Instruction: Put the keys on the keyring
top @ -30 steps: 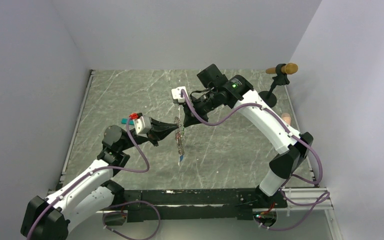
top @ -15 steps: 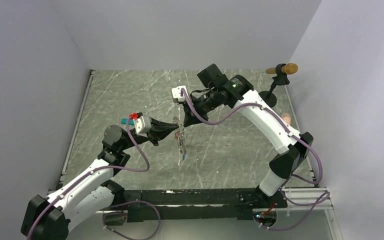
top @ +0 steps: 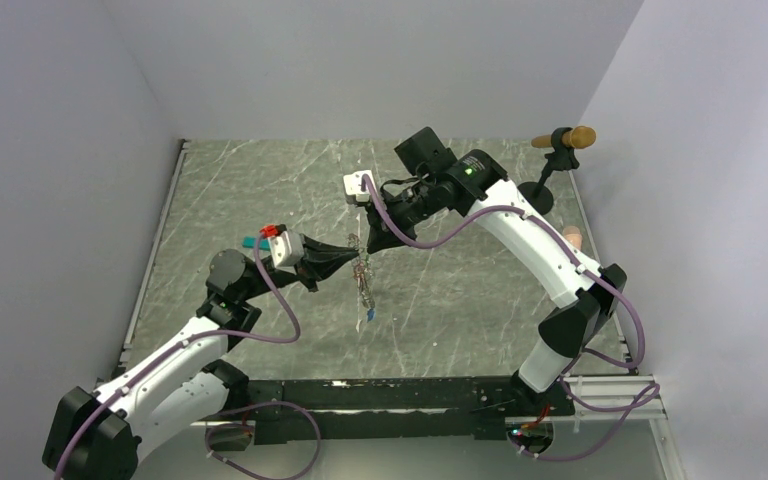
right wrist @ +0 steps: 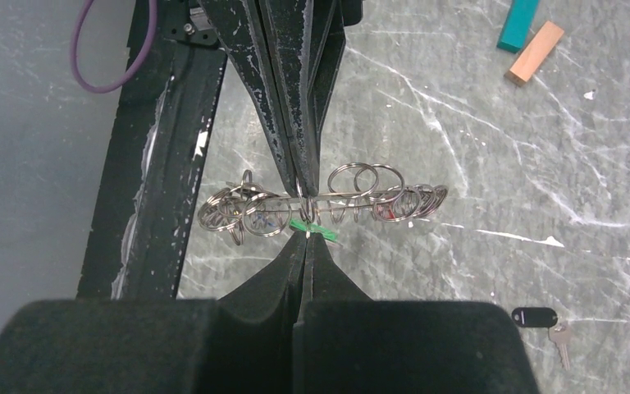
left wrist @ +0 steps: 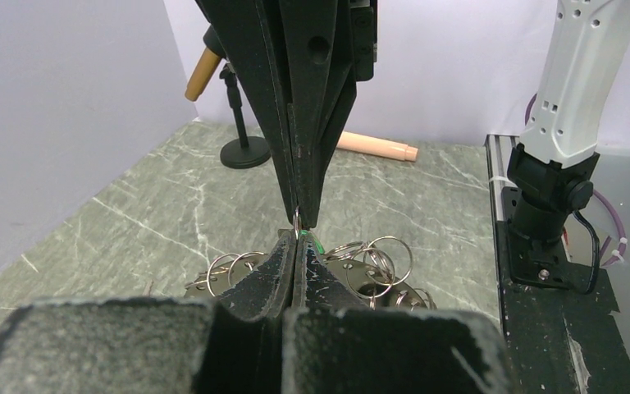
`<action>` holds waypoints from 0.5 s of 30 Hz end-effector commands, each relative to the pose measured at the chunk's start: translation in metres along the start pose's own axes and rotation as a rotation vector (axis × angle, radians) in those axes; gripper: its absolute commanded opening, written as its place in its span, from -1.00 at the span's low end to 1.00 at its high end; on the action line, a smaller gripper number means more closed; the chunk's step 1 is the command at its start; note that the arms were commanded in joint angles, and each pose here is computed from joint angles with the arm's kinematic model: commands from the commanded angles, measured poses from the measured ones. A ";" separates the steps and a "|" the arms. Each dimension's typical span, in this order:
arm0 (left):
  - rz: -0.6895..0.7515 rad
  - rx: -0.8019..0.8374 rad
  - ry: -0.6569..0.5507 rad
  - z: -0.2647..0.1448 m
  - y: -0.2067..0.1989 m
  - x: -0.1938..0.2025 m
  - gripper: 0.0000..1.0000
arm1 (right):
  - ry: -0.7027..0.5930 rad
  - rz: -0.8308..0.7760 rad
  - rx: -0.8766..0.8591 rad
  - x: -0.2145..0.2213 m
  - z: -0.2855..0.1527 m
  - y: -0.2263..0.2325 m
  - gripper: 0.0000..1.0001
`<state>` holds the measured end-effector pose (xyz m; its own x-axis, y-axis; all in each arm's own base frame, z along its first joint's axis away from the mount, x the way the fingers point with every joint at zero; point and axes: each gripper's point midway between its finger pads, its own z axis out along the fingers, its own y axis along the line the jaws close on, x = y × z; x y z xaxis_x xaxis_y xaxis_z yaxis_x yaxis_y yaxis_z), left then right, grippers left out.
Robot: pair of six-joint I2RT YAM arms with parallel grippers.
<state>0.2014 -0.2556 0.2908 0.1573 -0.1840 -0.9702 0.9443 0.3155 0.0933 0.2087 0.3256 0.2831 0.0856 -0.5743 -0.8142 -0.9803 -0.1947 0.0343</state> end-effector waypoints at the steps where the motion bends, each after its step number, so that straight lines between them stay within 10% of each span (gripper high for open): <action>1: 0.024 0.046 -0.047 0.005 -0.006 -0.020 -1.00 | -0.088 -0.055 0.007 -0.026 -0.002 -0.002 -1.00; 15: 0.021 0.037 -0.031 0.006 -0.003 -0.018 -1.00 | -0.091 -0.053 0.001 -0.026 -0.002 -0.001 -1.00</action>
<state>0.2020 -0.2566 0.2885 0.1379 -0.1848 -0.9731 0.9473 0.3115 0.0751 0.2088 0.3272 0.2842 0.0842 -0.5697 -0.8176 -0.9806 -0.1933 0.0338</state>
